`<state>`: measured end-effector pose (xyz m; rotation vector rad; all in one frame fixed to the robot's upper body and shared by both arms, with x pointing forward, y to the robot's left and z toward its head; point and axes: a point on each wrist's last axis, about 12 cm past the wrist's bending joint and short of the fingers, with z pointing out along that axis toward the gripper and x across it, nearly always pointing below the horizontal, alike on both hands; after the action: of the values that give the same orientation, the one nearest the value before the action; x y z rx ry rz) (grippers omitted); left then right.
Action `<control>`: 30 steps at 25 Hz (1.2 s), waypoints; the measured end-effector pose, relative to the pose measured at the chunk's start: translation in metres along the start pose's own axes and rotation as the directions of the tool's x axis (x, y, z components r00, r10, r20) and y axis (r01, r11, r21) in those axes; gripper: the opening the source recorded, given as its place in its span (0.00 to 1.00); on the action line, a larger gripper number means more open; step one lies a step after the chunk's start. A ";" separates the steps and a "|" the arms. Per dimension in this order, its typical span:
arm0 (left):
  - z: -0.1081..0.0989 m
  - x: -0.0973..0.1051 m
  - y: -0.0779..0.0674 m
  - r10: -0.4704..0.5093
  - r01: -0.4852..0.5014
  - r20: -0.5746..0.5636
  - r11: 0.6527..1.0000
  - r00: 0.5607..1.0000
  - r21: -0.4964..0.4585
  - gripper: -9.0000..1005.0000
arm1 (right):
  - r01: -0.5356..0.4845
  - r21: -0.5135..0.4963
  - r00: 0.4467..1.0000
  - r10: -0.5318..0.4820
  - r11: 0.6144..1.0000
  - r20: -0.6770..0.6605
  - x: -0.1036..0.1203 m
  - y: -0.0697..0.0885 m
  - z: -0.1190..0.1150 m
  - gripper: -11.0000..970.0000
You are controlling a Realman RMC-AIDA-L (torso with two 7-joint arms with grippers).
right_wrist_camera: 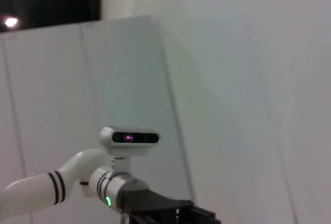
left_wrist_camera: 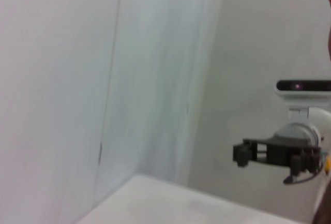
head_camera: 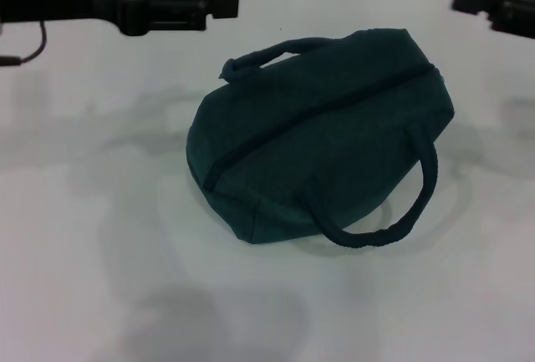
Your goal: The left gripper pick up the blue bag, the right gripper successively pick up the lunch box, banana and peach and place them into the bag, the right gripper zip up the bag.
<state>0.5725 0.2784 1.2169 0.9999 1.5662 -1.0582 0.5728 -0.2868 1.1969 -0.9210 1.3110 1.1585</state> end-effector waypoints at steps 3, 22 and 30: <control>-0.012 0.019 -0.009 0.032 -0.030 0.065 0.999 0.997 -0.029 0.67 | 0.027 -0.033 0.999 -0.028 0.999 -0.044 -0.004 -0.004 0.021 0.64; -0.018 0.088 -0.022 0.013 -0.005 0.169 0.999 0.986 -0.047 0.89 | 0.035 -0.107 0.978 -0.056 0.994 -0.201 0.019 -0.003 0.069 0.88; -0.015 0.092 -0.023 -0.001 0.006 0.145 1.000 0.989 -0.030 0.89 | 0.015 -0.095 0.978 -0.035 0.995 -0.208 0.025 -0.002 0.063 0.88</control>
<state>0.5285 0.2958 1.1334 0.8798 1.4620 -1.0818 0.5865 -0.2231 1.1777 -1.1499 1.4182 1.1340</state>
